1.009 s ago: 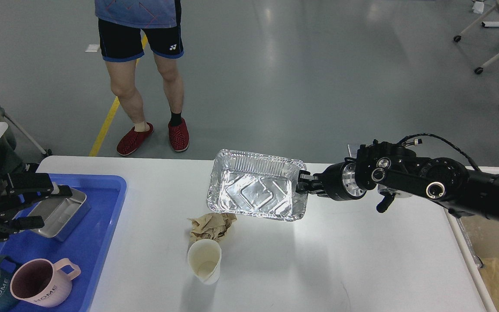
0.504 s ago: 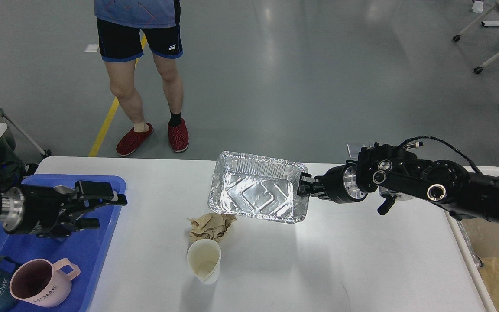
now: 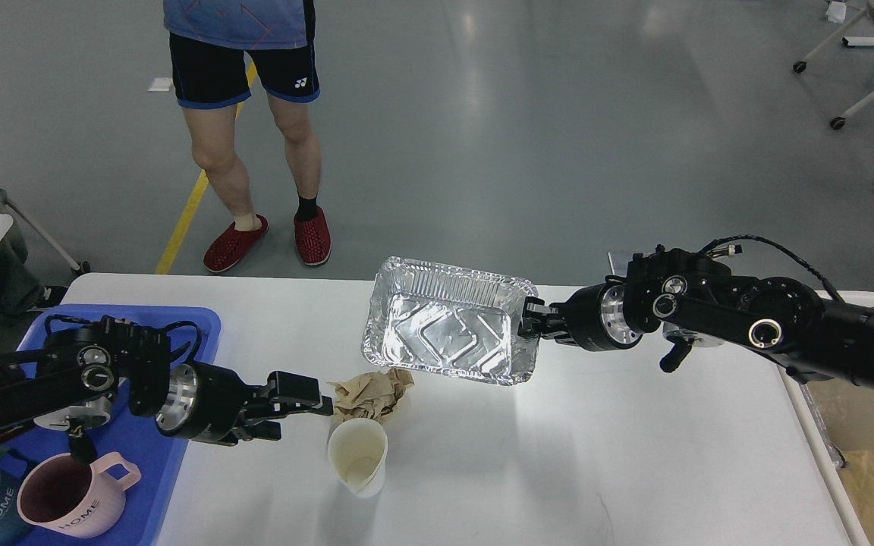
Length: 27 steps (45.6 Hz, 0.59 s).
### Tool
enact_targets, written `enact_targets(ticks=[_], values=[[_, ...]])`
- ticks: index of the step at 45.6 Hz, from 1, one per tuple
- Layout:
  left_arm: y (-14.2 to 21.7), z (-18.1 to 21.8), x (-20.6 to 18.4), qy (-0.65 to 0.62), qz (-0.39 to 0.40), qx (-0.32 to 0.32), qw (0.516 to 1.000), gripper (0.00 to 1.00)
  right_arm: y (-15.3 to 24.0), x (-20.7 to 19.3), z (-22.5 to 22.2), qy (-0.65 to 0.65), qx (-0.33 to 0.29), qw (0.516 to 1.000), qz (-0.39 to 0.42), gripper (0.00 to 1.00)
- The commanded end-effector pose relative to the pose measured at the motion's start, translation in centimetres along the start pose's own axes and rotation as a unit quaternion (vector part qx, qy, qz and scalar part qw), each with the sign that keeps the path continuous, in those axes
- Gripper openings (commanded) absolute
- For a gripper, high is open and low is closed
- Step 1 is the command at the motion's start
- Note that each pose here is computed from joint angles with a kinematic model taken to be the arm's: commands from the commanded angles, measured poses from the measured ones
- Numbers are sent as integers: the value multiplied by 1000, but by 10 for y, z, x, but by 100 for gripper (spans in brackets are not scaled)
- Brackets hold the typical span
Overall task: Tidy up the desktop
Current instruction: 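Grasp the white paper cup with the left gripper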
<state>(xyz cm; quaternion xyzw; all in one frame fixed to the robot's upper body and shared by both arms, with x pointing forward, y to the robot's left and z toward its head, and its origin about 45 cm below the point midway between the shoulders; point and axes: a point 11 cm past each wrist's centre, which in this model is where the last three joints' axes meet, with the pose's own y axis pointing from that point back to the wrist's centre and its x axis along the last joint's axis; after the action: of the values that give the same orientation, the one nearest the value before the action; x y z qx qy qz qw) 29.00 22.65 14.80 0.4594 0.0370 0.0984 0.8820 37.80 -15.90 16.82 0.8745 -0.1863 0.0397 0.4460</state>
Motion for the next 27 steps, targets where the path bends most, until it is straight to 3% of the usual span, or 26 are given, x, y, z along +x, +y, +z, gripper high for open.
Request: enact_targets(ticks=[1, 19, 27], values=[[-13, 1, -8, -5, -13, 10, 1000, 94, -1, -2, 3, -3, -2, 1000, -2, 0], [-32, -2, -6, -2, -4, 24, 1000, 94, 0, -3, 8, -8, -4, 1000, -2, 0], [-47, -6, -9, -9, 2, 40, 999, 88, 0, -2, 6, -9, -1, 1000, -1, 0]])
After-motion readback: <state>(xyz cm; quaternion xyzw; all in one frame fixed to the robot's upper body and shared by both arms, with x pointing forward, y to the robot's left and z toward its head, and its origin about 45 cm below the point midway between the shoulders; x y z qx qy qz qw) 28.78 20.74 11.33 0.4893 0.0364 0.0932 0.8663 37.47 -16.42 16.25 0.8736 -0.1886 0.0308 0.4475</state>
